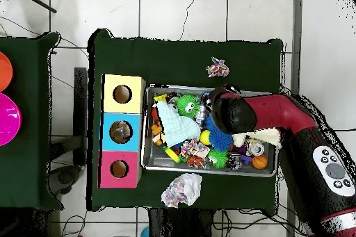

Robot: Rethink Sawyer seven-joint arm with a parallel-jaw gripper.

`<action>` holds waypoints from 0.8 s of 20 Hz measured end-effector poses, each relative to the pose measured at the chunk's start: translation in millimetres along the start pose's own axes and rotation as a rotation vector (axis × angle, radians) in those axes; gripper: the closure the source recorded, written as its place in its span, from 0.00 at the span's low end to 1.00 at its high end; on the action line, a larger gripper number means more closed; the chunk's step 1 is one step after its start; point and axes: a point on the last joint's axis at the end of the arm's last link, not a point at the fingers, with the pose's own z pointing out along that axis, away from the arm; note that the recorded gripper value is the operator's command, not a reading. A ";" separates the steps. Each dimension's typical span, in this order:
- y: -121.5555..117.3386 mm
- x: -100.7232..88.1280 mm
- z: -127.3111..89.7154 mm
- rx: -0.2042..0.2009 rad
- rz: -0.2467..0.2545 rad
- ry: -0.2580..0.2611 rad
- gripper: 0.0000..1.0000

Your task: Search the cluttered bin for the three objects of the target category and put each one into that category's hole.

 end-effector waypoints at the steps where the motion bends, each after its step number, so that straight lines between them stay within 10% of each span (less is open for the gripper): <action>1: 0.6 0.6 1.1 -0.001 -0.002 0.001 0.00; 16: 4.3 1.8 6.1 -0.011 -0.004 0.000 0.00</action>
